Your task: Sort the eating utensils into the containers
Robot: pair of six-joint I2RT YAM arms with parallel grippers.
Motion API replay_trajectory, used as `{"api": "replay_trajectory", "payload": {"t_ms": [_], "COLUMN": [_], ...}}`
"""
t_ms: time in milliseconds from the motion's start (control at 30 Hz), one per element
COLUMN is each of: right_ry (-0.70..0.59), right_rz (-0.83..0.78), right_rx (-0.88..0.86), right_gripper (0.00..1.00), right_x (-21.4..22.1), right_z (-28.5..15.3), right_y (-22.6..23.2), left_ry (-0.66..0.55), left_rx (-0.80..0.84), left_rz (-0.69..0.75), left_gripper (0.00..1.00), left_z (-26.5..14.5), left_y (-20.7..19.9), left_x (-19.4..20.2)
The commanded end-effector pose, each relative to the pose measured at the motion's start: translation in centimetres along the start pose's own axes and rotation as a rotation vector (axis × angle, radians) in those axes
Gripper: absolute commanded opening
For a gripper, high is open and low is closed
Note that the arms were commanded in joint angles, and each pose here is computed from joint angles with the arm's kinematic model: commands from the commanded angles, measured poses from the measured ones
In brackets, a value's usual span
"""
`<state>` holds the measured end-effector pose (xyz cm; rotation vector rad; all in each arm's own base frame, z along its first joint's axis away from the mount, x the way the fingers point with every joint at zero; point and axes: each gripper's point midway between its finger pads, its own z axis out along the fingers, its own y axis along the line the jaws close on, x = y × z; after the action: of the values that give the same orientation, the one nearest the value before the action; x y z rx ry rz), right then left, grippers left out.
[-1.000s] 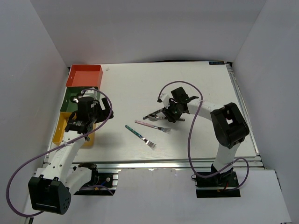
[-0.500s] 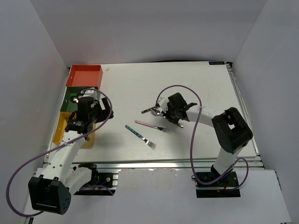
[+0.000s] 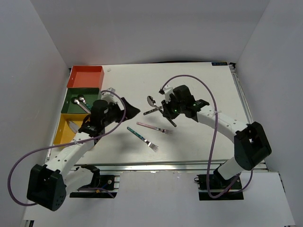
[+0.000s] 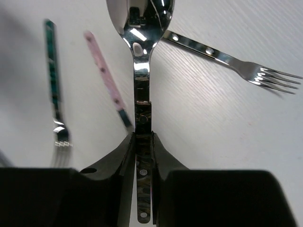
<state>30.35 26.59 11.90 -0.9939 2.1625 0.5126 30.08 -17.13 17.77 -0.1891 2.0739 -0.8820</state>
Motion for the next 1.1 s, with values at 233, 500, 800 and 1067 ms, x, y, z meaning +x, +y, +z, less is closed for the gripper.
{"api": "replay_trajectory", "payload": {"t_ms": [233,500,800,1067], "right_ry": [-0.193,-0.281,-0.211,-0.186], "right_rz": [0.272,0.312,0.291,0.273], "right_rx": [-0.151,-0.114,-0.068,-0.028], "right_gripper": [0.0,0.0,0.0,0.0], "right_x": [-7.7,-10.1,-9.1,-7.7], "right_z": [-3.1,-4.3,-2.6,-1.9], "right_y": [9.0,8.7,8.2,7.4], "left_ry": [-0.061,-0.011,-0.045,-0.086], "left_rx": [0.245,0.186,0.225,0.225], "left_rz": [-0.048,-0.088,-0.089,-0.098], "left_gripper": [0.83,0.61,0.88,0.91], "left_z": [3.5,4.6,3.2,2.3], "left_y": [-10.0,-8.4,-9.7,-10.9], "left_x": [-0.8,1.1,-0.1,-2.0]}}
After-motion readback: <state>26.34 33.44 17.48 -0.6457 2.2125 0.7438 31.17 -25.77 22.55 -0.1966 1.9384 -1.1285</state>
